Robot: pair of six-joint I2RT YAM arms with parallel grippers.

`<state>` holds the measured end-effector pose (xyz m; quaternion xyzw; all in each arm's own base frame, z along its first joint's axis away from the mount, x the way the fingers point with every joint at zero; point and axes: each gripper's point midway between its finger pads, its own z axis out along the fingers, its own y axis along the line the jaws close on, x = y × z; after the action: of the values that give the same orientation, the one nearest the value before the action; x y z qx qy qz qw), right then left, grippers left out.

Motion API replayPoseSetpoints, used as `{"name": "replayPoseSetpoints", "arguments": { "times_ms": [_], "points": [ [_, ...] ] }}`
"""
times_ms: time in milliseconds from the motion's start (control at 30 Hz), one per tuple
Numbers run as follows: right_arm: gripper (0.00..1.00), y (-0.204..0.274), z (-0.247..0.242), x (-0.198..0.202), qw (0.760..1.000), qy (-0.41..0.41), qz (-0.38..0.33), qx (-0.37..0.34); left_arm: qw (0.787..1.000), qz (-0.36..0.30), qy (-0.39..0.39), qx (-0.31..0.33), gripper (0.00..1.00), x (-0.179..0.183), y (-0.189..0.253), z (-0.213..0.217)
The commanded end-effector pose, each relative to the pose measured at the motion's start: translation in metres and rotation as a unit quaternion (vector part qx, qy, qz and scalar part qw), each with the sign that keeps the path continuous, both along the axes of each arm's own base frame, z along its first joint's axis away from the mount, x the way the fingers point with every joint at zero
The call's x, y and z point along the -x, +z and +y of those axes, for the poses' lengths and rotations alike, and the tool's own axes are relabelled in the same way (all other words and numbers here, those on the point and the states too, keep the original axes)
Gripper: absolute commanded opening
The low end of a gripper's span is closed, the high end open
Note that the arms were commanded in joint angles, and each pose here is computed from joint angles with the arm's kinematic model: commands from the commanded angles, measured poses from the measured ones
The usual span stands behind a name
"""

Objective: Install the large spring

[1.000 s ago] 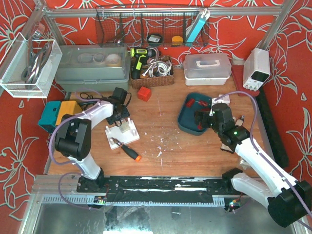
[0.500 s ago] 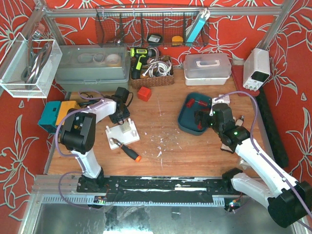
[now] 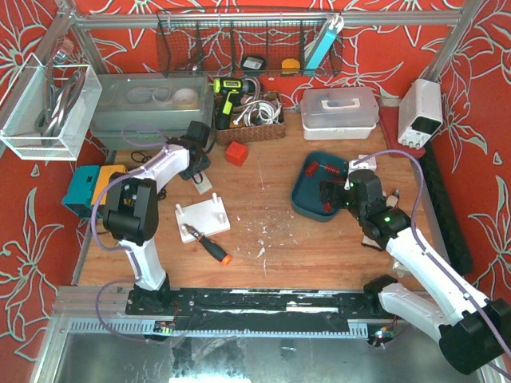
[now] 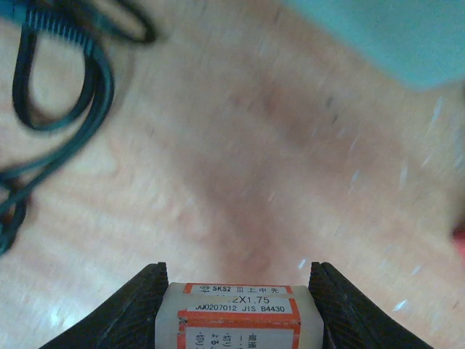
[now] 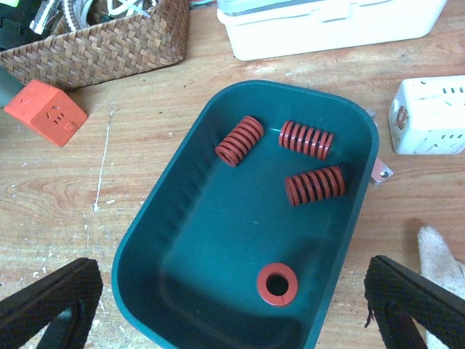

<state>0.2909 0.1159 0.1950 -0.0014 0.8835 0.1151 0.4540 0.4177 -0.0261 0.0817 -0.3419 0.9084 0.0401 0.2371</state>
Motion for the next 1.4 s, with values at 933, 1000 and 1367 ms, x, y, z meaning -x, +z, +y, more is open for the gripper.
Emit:
{"name": "replayPoseSetpoints", "arguments": {
  "times_ms": [933,1000,1367],
  "points": [
    [0.99,0.002,-0.007,0.003,1.000,-0.014,-0.011,0.015,0.996,-0.036,0.058,-0.055,0.81,-0.053,0.030,0.023],
    [0.99,0.001,-0.007,0.003,1.000,-0.014,-0.010,0.015,0.997,-0.021,0.067,-0.043,0.80,-0.036,0.038,0.021],
    [0.99,-0.004,-0.001,0.001,1.000,-0.002,0.002,0.009,0.996,0.051,0.069,0.029,0.80,0.053,0.054,-0.009]
  ]
}}
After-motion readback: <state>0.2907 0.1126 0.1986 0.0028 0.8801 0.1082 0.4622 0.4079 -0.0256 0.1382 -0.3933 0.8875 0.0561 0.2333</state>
